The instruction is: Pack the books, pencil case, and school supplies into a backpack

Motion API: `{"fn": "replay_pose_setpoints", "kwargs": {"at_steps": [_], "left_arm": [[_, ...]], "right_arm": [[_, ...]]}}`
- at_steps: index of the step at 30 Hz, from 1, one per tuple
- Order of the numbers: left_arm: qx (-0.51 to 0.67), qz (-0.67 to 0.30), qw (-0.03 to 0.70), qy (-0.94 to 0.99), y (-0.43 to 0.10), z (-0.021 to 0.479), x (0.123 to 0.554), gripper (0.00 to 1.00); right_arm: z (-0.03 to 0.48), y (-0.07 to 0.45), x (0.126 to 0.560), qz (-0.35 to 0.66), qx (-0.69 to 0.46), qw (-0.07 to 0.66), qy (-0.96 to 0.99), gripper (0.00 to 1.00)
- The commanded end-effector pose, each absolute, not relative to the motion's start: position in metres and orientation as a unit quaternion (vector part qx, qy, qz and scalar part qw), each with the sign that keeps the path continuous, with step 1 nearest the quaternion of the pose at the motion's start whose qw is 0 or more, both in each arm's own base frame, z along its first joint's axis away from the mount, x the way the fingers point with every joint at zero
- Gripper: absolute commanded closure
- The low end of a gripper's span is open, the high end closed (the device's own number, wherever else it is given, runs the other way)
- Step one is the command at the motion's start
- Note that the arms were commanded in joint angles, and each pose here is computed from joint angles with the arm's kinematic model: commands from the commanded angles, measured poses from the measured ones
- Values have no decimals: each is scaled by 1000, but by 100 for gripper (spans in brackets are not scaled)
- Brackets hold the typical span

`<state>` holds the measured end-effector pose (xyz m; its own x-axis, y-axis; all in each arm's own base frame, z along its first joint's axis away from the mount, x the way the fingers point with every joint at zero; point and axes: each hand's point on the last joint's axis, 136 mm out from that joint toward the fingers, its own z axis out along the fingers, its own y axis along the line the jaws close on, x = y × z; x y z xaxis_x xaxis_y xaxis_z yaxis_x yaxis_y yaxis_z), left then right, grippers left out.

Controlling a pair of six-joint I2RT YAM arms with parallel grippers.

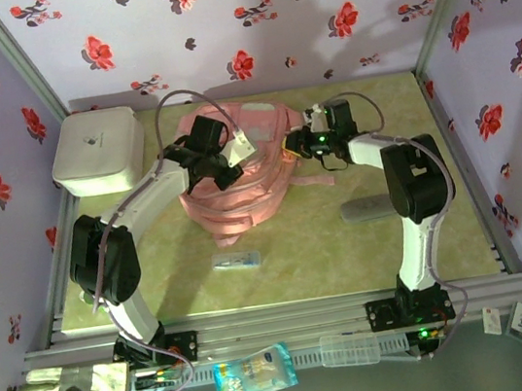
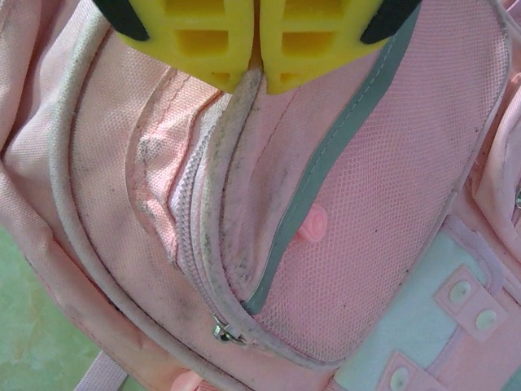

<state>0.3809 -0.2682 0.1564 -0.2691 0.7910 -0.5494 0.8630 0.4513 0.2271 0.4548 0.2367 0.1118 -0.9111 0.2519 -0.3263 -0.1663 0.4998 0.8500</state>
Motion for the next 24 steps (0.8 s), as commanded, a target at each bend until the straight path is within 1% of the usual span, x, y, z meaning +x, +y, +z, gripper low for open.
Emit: {"fn": "replay_pose_setpoints", "kwargs": {"at_steps": [1,6,14,17,19,22,24], "left_arm": [[486,-62,348,799,-272,181,405,100],[480,-72,357,799,-278,186,411,100],[462,-88,354,808,-287,179,416,100],[465,-92,355,806,-291,179,415,100],[469,-94,357,802,-294,180,413,100],[472,-95,358,800,-293,183,411,100],[474,-95,359,798,-292,185,409,100]], "right_arm": [[138,250,439,541,15,204,816,85],[131,256,421,532,21,195,824,85],[124,276,382,524,1,171,834,86],[118,281,369,494,-26,177,851,86],[110,275,368,449,-35,188,873,86],[104,258,376,382,-36,218,898,77],[108,252,380,356,-52,239,902,69]]}}
